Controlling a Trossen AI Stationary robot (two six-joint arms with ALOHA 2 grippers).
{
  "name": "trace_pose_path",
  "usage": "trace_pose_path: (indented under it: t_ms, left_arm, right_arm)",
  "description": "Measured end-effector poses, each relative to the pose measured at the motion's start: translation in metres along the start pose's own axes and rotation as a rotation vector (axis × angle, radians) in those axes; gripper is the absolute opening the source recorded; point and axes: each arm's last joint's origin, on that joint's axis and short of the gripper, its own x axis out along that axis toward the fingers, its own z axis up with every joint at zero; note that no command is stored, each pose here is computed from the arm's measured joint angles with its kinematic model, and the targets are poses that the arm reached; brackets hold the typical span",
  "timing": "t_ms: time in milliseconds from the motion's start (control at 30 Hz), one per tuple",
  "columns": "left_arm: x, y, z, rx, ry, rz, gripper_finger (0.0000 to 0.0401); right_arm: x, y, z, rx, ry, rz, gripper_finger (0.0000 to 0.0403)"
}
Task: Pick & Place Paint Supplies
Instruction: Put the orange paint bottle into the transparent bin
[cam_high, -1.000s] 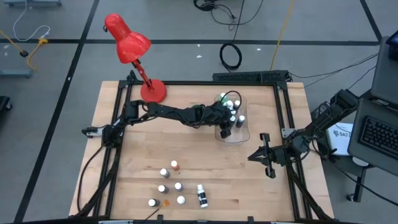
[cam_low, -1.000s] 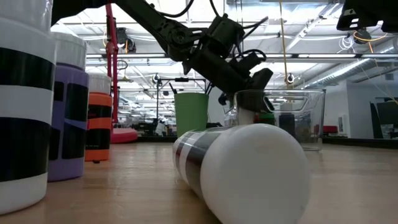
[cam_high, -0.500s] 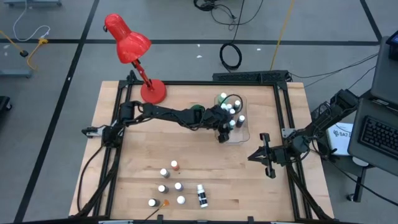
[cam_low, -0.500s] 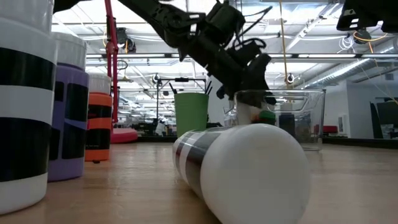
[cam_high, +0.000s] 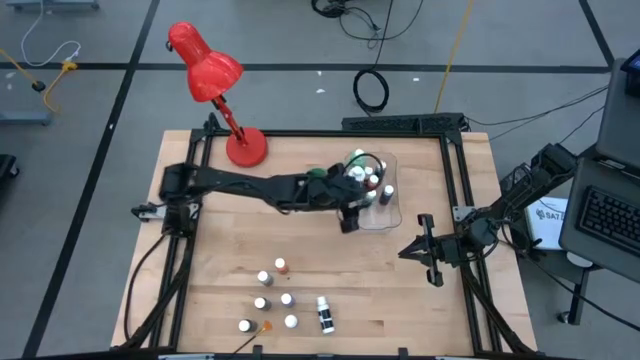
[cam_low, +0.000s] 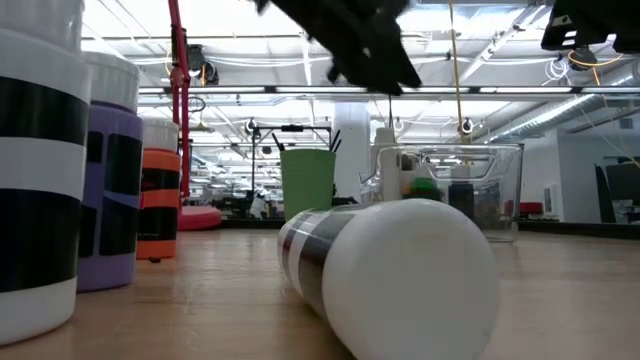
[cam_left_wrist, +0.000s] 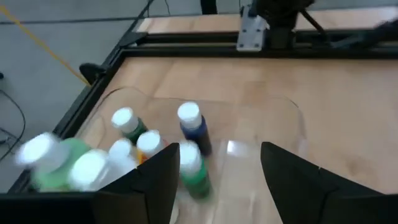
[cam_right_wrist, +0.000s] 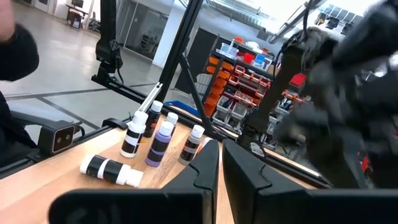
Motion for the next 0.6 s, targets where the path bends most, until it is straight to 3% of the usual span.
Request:
trace_pose_path:
  t_ms: [200,400,500,600]
  left_arm:
    - [-0.091,-0.022,0.014,0.101,0.120,-0.081,0.0227]
    - [-0.171,-0.047,-0.008,0.069,0.376,-0.129,0.0227]
    - [-0.205,-0.073,-0.023,0.122,0.340,-0.191,0.0227]
    - [-0.241,-0.096,-0.037,0.125,0.213,-0.203,0.0227]
  right_arm:
    - [0.000,0.000,0.000,-0.002,0.005,0.001,0.0016]
    - [0.000,0.000,0.000,-0.002,0.004,0.001,0.0016]
    - [0.000,0.000,0.000,0.008,0.003,0.001,0.0016]
    - [0.000,0.000,0.001,0.014,-0.005,-0.003,0.0016]
